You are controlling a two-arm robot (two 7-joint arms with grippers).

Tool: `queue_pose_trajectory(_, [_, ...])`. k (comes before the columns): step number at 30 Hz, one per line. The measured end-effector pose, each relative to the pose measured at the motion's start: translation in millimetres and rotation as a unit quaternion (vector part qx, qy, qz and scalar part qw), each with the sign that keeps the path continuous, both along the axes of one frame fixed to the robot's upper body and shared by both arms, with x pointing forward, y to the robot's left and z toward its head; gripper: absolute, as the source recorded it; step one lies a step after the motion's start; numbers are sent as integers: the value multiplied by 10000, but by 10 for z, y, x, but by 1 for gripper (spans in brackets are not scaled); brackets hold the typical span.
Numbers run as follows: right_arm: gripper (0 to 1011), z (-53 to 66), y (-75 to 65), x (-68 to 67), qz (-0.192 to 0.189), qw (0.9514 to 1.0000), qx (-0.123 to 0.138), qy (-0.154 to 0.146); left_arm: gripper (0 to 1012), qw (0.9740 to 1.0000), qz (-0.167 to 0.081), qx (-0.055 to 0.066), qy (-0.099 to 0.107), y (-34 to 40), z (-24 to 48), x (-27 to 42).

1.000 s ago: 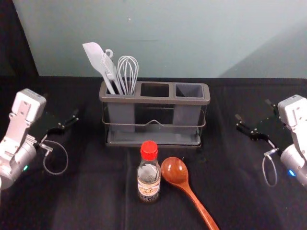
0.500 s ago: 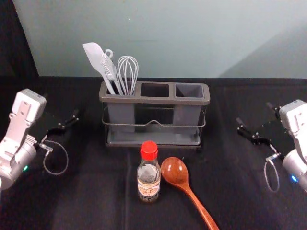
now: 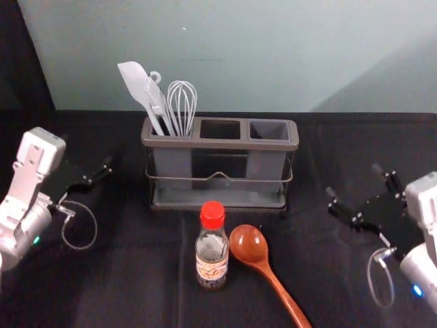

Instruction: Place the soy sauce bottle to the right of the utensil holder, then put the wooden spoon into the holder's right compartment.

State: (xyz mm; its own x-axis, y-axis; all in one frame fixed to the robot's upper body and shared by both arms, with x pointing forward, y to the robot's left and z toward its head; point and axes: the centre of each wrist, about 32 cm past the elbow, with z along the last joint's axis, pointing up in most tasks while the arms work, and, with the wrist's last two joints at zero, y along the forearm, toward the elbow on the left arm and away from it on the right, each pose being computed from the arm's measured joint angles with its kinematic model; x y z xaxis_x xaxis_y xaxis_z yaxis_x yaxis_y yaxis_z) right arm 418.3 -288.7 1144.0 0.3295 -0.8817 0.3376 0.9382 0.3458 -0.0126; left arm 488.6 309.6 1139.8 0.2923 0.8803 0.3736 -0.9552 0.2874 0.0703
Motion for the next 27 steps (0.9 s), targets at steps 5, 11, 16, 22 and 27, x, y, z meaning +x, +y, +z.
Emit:
queue_pose_trajectory(5, [1004,-7,115,-155,100,9995,304,-60,1000,10000,0,0,-1,0,0,0])
queue_pose_trajectory(11, [1004,13,297,-339,370,9970,684,-45,1000,10000,0,0,0,0,0,0])
queue_pose_trajectory(16, [1004,48,465,-443,715,9931,934,18,1000,10000,0,1,0,0,0,0])
queue_pose_trajectory(22, [1004,66,640,-493,1101,9874,1132,74,1000,10000,0,0,0,0,0,0])
queue_pose_trajectory(27, [1004,66,740,-500,1317,9838,1214,117,1000,10000,0,0,0,0,0,0])
